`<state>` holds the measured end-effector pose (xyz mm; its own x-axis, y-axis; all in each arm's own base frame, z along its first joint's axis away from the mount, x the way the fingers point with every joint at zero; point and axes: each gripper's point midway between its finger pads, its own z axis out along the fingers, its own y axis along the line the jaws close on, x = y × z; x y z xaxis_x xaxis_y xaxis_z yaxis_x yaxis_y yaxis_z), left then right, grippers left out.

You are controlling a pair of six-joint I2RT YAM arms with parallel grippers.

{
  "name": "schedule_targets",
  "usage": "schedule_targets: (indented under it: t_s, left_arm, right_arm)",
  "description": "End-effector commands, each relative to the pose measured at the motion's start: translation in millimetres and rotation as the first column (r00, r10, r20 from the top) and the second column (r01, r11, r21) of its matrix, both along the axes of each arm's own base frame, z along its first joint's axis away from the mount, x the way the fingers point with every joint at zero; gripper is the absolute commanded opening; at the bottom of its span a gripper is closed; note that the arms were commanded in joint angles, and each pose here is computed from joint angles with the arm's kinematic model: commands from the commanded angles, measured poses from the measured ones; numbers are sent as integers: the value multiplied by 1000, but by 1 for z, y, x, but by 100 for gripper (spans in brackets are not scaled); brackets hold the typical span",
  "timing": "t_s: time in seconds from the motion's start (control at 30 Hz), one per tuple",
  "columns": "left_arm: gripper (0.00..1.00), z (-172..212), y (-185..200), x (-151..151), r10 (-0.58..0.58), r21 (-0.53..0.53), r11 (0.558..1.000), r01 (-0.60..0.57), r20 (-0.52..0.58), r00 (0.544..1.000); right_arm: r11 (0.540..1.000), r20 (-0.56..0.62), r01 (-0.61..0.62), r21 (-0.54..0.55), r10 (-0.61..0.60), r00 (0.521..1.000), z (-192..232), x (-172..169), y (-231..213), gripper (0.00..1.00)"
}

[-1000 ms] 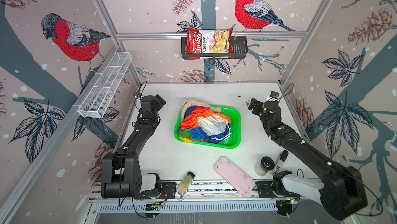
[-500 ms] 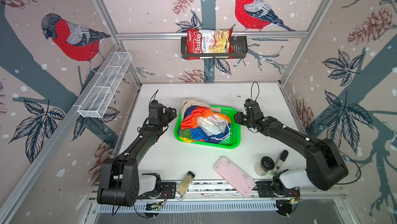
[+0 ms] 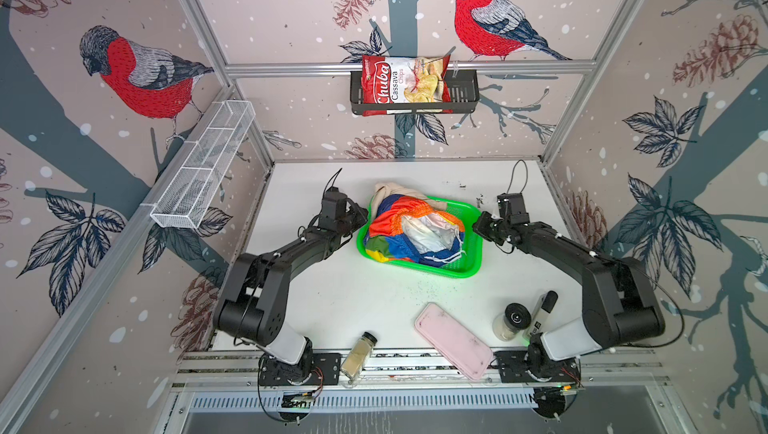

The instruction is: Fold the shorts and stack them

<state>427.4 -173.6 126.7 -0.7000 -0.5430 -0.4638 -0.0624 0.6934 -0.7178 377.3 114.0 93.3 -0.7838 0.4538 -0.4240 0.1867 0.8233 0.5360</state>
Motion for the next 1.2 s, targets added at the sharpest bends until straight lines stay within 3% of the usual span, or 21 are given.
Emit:
schedule_targets:
  t_s: [0.0, 0.07, 0.17, 0.33, 0.5, 0.87, 1.0, 1.17]
  left_arm:
    - [33, 26, -36, 30, -97, -101, 989, 106, 84, 992]
    - [54, 27, -46, 50, -105, -134, 984, 117, 89, 990]
    - [66, 35, -55, 65, -116, -166, 977, 134, 112, 987]
    - [68, 41, -53, 66, -125, -130, 981, 143, 132, 983]
    - [68, 41, -42, 49, -114, -91, 988, 127, 134, 984]
    - [68, 53, -29, 32, -96, -42, 994, 104, 159, 983]
    - [69, 52, -30, 30, -103, -44, 993, 111, 154, 983]
    - [71, 50, -32, 27, -114, -50, 991, 123, 145, 983]
  right_arm:
    - [990, 71, 127, 60, -131, 989, 23, 19, -31, 1]
    - [969, 85, 242, 52, -246, 966, 27, 23, -70, 1]
    - [918, 98, 390, 73, -396, 913, 29, 21, -122, 0]
    - [826, 103, 556, 92, -563, 820, 26, 12, -184, 0]
    - [750, 83, 649, 127, -660, 747, 18, 10, -211, 0]
    - [464, 31, 829, 312, -877, 479, 4, 6, -242, 0]
    - [425, 42, 847, 320, -899, 435, 8, 12, -251, 0]
    - [449, 56, 846, 288, -890, 453, 14, 32, -257, 3]
